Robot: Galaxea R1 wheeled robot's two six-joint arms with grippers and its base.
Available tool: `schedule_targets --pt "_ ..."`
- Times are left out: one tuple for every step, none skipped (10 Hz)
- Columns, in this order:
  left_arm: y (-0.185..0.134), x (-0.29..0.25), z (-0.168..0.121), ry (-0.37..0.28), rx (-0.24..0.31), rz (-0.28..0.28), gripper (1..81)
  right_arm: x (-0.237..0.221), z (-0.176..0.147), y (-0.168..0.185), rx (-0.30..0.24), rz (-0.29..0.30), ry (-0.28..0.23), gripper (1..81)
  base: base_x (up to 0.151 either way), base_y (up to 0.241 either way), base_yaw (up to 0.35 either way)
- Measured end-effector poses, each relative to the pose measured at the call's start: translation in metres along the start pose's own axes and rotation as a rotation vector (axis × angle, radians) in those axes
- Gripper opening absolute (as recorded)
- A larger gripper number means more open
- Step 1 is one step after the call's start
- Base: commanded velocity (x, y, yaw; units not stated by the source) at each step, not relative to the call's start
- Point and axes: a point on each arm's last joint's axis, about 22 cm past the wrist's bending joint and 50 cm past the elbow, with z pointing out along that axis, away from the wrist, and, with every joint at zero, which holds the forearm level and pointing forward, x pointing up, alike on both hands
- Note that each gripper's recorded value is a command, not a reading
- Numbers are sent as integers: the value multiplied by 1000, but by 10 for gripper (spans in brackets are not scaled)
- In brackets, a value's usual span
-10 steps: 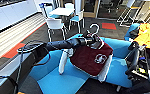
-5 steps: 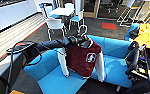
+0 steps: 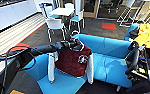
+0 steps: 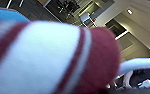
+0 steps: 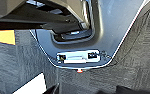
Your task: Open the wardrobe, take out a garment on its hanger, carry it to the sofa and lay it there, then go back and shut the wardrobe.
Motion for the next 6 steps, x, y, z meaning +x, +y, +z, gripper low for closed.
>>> schedule_targets --pt "-16 -10 -4 -5 17 14 10 0 0 0 0 0 0 811 0 0 0" --pt "-35 -21 -8 -13 45 30 10 0 0 0 0 0 1 811 0 0 0" --pt "-58 -39 -13 -27 77 37 10 0 0 0 1 0 2 811 0 0 0" --pt "-79 -61 -18 -47 104 43 10 1 0 0 1 0 2 811 0 0 0" --pt "-103 -87 -23 -71 143 40 10 1 0 0 1 -1 4 811 0 0 0" --pt "-127 -110 -29 -93 184 39 10 1 0 0 0 0 4 811 0 0 0"
